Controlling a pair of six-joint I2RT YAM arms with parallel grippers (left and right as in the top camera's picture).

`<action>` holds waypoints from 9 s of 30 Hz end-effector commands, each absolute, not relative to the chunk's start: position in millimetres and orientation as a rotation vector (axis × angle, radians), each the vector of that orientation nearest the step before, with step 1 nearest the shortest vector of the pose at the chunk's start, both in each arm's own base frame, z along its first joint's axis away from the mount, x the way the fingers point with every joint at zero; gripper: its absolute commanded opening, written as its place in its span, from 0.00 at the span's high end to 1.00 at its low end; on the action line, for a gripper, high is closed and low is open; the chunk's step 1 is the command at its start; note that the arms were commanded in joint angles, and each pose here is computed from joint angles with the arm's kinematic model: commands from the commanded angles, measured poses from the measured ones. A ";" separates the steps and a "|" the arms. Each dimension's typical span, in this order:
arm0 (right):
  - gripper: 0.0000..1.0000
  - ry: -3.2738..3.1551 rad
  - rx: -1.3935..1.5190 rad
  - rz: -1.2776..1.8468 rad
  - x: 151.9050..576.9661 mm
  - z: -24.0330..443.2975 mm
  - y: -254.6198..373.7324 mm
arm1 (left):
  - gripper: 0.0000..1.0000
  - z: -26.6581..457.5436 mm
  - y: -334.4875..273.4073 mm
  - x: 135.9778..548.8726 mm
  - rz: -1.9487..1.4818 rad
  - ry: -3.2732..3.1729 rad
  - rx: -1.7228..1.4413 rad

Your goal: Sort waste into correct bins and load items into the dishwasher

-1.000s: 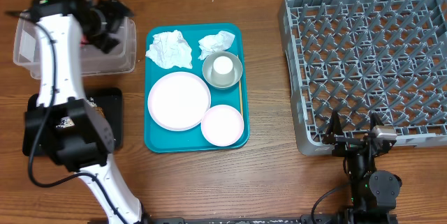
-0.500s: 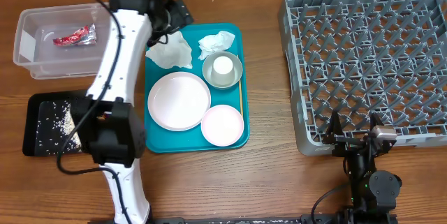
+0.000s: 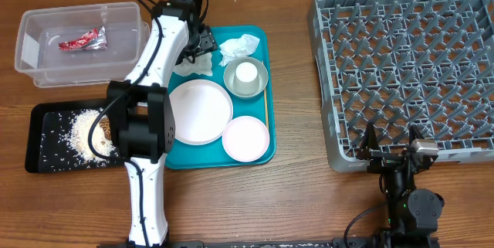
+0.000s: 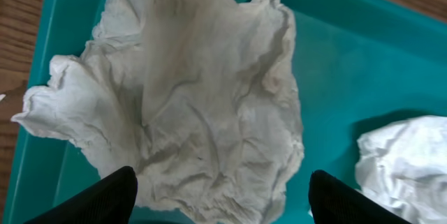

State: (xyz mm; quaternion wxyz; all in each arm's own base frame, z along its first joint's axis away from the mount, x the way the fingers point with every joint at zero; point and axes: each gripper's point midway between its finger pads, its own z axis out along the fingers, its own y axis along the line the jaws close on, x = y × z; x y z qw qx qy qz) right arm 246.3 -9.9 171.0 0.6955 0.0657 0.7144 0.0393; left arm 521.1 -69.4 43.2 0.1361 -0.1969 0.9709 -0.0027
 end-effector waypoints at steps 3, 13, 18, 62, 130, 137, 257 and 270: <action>0.00 1.589 0.142 0.087 246.3 169.6 -9.4 | 0.20 20.2 -63.6 521.5 0.042 2.843 -0.566; 0.00 1.589 0.142 0.087 246.3 169.6 -9.4 | 0.58 1.7 -64.3 514.8 0.053 2.891 -0.569; 0.00 1.589 0.142 0.087 246.3 169.6 -9.4 | 0.96 28.0 -65.6 522.4 0.032 2.855 -0.558; 0.00 1.589 0.142 0.086 246.3 169.6 -9.4 | 0.41 206.4 37.6 558.9 -0.380 2.492 -0.597; 0.00 1.589 0.142 0.087 246.3 169.6 -9.4 | 0.96 185.4 -28.6 588.7 -0.064 2.489 -0.558; 0.00 1.589 0.142 0.086 246.3 169.6 -9.4 | 0.96 168.9 82.0 558.9 0.062 2.507 -0.895; 0.00 1.589 0.142 0.087 246.3 169.6 -9.4 | 0.00 161.7 -82.7 248.1 -0.617 2.579 0.191; 0.00 1.589 0.142 0.087 246.3 169.6 -9.4 | 0.00 154.3 -96.9 242.5 -0.493 2.095 0.453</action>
